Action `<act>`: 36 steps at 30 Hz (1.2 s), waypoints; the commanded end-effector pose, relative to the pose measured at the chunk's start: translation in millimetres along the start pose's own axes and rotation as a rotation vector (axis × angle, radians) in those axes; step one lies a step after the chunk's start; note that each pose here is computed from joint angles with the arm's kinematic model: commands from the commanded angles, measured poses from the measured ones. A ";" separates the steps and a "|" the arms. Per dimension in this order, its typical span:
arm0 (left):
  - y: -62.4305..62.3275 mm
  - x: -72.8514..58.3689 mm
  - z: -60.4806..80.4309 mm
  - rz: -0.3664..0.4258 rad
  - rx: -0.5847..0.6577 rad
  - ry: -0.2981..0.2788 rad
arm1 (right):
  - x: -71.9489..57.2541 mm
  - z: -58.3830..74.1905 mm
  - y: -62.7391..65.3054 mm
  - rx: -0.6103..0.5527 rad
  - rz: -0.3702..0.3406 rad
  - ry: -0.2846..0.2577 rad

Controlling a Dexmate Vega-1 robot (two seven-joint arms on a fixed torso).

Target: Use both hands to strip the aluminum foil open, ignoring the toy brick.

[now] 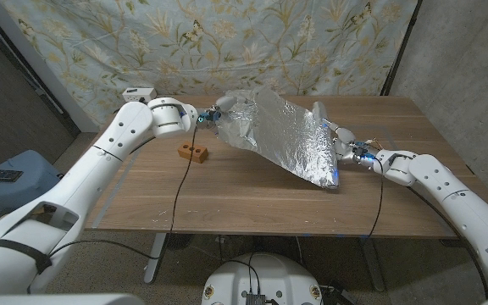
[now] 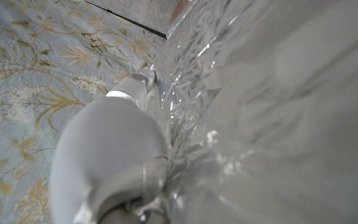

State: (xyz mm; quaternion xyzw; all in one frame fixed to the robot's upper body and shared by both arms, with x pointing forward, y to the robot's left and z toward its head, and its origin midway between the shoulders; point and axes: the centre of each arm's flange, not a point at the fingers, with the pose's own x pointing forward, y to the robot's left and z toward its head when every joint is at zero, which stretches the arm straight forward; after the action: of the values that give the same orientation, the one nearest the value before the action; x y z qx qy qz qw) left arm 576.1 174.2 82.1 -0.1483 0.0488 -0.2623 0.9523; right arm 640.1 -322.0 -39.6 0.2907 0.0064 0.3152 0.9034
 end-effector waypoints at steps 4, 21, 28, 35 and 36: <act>6.7 -12.6 -1.9 0.008 -0.047 -0.015 | -4.7 2.1 -2.2 -0.004 -0.017 0.017; 18.1 -18.5 -1.8 0.009 -0.086 -0.032 | -4.2 3.0 0.8 -0.013 -0.048 0.068; 23.9 -20.3 -1.9 0.006 -0.108 -0.039 | -2.5 4.6 1.5 -0.018 -0.062 0.087; 28.4 -22.2 -1.5 0.009 -0.117 -0.041 | -1.6 4.8 1.7 -0.017 -0.073 0.104; 28.8 -22.7 -1.5 0.008 -0.118 -0.043 | -1.4 4.8 1.6 -0.015 -0.074 0.106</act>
State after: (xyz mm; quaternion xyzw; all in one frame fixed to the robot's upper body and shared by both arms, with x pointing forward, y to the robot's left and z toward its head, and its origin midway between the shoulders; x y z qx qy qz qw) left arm 569.3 200.4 73.9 -0.1980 0.0458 -0.2540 0.9456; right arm 637.8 -324.6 -35.3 0.2709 0.0466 0.3018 0.9129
